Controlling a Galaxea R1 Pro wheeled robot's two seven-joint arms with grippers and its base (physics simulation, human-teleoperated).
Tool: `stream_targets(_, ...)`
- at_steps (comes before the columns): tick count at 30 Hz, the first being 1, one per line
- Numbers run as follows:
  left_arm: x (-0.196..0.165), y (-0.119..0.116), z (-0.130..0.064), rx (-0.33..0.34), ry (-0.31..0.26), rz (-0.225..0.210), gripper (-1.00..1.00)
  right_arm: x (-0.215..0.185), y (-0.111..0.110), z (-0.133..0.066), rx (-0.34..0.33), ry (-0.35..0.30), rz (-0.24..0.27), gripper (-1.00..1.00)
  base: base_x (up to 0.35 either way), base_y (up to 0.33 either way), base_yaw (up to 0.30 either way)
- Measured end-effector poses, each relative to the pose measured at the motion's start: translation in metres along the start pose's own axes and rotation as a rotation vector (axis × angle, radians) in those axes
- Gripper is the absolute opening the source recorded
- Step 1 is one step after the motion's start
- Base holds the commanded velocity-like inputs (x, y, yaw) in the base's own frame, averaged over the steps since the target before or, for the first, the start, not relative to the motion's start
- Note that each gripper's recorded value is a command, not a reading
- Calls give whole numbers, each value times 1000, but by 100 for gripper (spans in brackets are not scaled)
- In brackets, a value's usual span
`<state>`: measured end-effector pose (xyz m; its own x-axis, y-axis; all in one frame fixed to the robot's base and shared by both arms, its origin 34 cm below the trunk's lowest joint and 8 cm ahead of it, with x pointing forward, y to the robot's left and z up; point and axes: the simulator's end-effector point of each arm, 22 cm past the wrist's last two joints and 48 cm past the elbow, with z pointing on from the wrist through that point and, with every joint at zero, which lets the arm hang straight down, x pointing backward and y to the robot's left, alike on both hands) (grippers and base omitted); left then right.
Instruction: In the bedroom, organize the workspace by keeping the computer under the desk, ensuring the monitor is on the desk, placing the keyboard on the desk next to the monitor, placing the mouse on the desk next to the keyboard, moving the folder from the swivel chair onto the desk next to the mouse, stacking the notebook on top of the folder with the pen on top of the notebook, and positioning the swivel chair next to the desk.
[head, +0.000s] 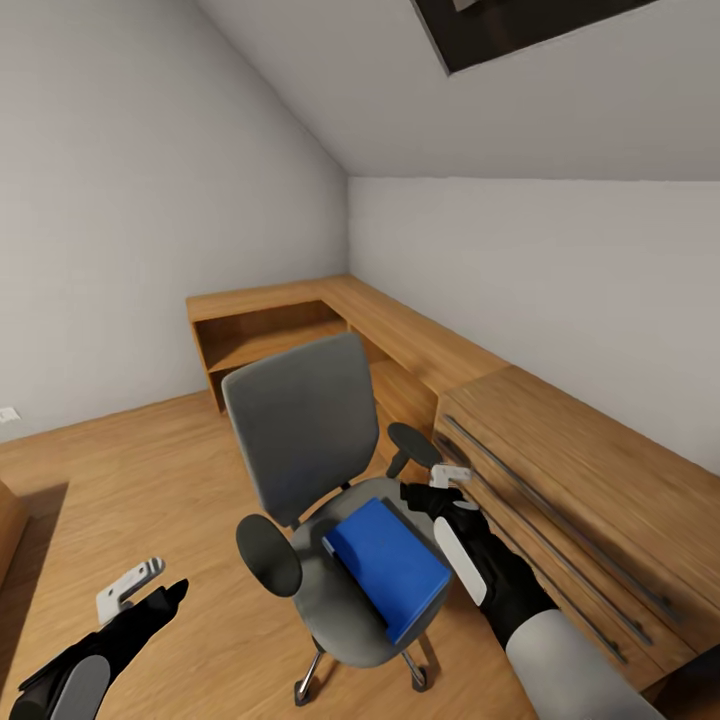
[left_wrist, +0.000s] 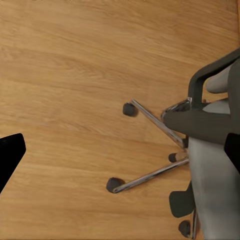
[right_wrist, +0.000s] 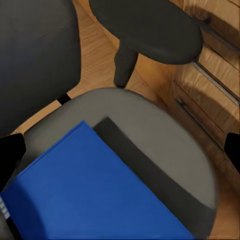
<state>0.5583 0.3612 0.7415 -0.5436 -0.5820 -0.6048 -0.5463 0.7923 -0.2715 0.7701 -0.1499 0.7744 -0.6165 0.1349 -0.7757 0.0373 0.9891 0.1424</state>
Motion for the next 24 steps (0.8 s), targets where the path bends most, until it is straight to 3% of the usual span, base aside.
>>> stream_targets(14,13,8,17,-2,-3,0,100,24,-16,22,-44,-33,24,100,0,0,0)
stream_targets(24,24,13,29,-2,-3,0,100,38,-21,33,-66,-29,67,100,0,0,0)
